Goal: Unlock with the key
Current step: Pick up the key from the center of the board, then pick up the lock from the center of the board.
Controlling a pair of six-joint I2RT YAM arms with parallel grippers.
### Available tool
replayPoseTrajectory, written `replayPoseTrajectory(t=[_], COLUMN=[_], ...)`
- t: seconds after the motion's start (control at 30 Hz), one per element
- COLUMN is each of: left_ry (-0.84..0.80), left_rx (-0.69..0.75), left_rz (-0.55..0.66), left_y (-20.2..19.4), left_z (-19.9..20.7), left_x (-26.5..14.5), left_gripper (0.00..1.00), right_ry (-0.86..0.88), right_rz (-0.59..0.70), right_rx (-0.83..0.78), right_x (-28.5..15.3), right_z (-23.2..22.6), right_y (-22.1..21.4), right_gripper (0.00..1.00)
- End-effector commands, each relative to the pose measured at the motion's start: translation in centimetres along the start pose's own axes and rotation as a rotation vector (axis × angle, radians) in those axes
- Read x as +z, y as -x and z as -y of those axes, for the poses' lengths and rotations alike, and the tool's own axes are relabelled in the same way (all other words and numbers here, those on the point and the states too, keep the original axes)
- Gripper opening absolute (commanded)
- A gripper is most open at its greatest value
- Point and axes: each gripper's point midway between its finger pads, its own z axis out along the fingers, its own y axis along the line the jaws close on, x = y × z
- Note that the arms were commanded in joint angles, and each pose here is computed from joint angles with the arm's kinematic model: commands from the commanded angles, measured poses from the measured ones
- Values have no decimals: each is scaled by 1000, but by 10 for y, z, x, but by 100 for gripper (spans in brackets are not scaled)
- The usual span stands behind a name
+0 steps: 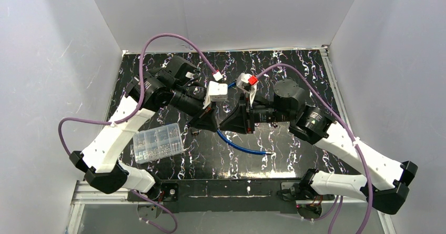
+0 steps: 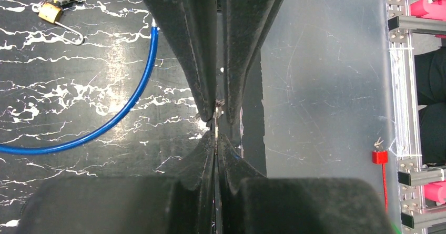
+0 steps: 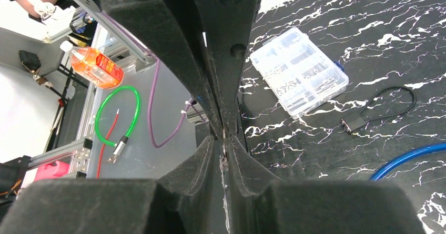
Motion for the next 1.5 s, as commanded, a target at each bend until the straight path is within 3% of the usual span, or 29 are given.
replayPoseTrajectory(t=[0.0,0.1,0.2,0.5,0.53,0.63,0.77,0.87,1.0,1.23,1.27,1.33,1.47], left_ry=[7,9,11,52,56,57,109,119,110,272,311,386,398], left_rx=[28,31,32,62,57,62,92,97,90,258,299,349,424], left_rz=[28,31,33,30,30,33,28,25,33,31,2,-69,-238], left_y=[9,9,10,10,11,12,12,9,6,-9,-19,-41,-100], left_z=[7,8,8,4,3,5,2,2,3,-28,-38,-62,-98], left_x=[-7,-8,-9,-13,-13,-16,-23,-27,-26,-28,-27,-22,-7], left_gripper=[0,0,0,0,3,45,66,73,74,63,70,93,96], right_ry=[11,10,9,-5,-5,-1,-4,-4,12,-7,-19,-52,-112], right_rz=[2,-8,-20,-14,-5,13,29,43,56,67,63,63,82], right_rx=[-21,-16,-8,-4,-5,0,9,15,14,12,13,15,35], right_x=[5,7,9,1,-1,-4,-9,-14,-17,-24,-25,-29,-40], right_z=[-1,0,1,-1,-2,-5,-8,-11,-15,-15,-14,-8,0], right_y=[1,0,-2,-5,-5,-3,-3,-4,-4,-6,-8,-14,-23], right_gripper=[21,17,2,1,1,1,1,1,1,1,1,1,1])
